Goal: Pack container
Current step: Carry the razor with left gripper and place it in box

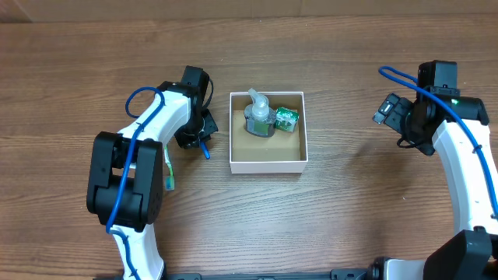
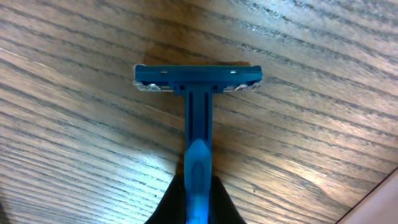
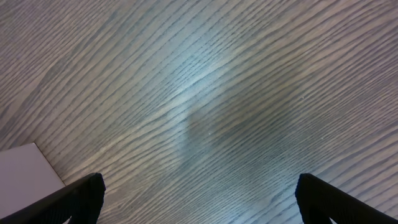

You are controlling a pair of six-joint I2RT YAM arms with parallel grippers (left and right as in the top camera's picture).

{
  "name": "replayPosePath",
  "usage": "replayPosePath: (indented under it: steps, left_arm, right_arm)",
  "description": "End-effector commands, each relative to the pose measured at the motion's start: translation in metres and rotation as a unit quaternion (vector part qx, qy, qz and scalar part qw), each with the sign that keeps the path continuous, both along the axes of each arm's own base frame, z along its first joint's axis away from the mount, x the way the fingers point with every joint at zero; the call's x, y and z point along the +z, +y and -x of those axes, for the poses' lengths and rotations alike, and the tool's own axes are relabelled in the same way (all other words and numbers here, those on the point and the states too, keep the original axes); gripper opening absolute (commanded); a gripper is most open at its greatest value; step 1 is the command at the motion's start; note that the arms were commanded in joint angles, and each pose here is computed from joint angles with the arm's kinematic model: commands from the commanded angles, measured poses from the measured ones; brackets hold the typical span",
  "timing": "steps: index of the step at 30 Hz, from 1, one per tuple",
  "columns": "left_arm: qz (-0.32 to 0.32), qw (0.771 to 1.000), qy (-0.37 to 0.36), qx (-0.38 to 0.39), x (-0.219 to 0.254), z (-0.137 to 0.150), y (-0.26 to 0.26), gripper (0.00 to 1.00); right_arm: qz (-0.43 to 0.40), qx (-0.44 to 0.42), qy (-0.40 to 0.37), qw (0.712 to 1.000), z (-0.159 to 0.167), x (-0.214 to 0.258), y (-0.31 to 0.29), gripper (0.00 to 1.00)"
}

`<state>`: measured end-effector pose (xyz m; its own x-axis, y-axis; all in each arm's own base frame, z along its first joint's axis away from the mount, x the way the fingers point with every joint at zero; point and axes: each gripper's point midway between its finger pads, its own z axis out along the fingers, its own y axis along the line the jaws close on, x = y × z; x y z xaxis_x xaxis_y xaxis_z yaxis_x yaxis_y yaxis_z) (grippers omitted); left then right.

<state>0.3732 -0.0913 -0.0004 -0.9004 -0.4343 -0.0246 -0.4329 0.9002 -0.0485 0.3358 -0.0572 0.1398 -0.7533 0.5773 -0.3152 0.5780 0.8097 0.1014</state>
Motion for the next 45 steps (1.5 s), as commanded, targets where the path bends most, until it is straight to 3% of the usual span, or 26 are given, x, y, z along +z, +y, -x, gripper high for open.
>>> replayPosePath:
  steps: [1,7,12,15,17,18,20,23,28,33,36,38,40,44,45]
  left_arm:
    - [0.003,1.000,0.004,-0.008,0.000,-0.002,-0.004,0.04]
    - [-0.039,0.996,-0.042,-0.075,0.079,-0.030,0.002,0.04]
    - [-0.054,0.970,-0.188,-0.147,0.184,-0.043,-0.020,0.04]
    - [-0.058,0.927,-0.256,-0.268,0.226,-0.034,-0.059,0.04]
    - [-0.074,0.881,-0.277,-0.377,0.239,-0.019,-0.092,0.04]
    - [-0.084,0.848,-0.278,-0.443,0.240,-0.009,-0.113,0.04]
    - [-0.090,0.808,-0.269,-0.515,0.232,0.005,-0.140,0.04]
    - [-0.093,0.773,-0.240,-0.579,0.205,0.020,-0.166,0.04]
    - [-0.056,0.790,-0.155,-0.591,0.143,0.033,-0.179,0.04]
    - [-0.059,0.796,-0.088,-0.596,0.105,0.041,-0.171,0.05]
    - [-0.060,0.793,-0.078,-0.601,0.101,0.046,-0.172,0.19]
    - [-0.063,0.797,-0.087,-0.594,0.110,0.046,-0.172,0.34]
    - [-0.061,0.803,-0.099,-0.585,0.124,0.047,-0.171,0.41]
    - [-0.083,0.837,-0.159,-0.516,0.180,0.043,-0.152,0.53]
    - [-0.100,0.853,-0.179,-0.480,0.198,0.041,-0.140,0.66]
  right_arm:
    - [0.002,0.001,-0.005,1.000,0.000,0.003,-0.001,1.00]
    - [0.002,0.001,-0.003,1.000,0.001,0.003,-0.001,1.00]
    - [0.003,0.002,-0.005,1.000,0.000,0.003,-0.001,1.00]
    - [0.003,0.002,-0.007,1.000,-0.001,0.003,-0.001,1.00]
    - [0.003,0.002,-0.007,1.000,-0.001,0.003,-0.001,1.00]
    - [0.003,0.002,-0.007,1.000,-0.001,0.003,-0.001,1.00]
    - [0.003,0.002,-0.007,1.000,-0.001,0.003,-0.001,1.00]
    - [0.003,0.002,-0.007,1.000,-0.001,0.003,-0.001,1.00]
    - [0.003,0.002,-0.006,1.000,-0.001,0.003,-0.001,1.00]
    - [0.003,0.002,-0.006,1.000,-0.001,0.003,-0.001,1.00]
    - [0.003,0.002,-0.006,1.000,-0.001,0.003,-0.001,1.00]
    - [0.003,0.002,-0.004,1.000,0.001,0.003,-0.001,1.00]
    - [0.003,0.002,-0.002,1.000,0.001,0.003,-0.001,1.00]
    - [0.006,0.011,-0.002,1.000,0.001,0.003,-0.001,1.00]
    - [0.006,0.011,-0.002,1.000,0.001,0.003,-0.001,1.00]
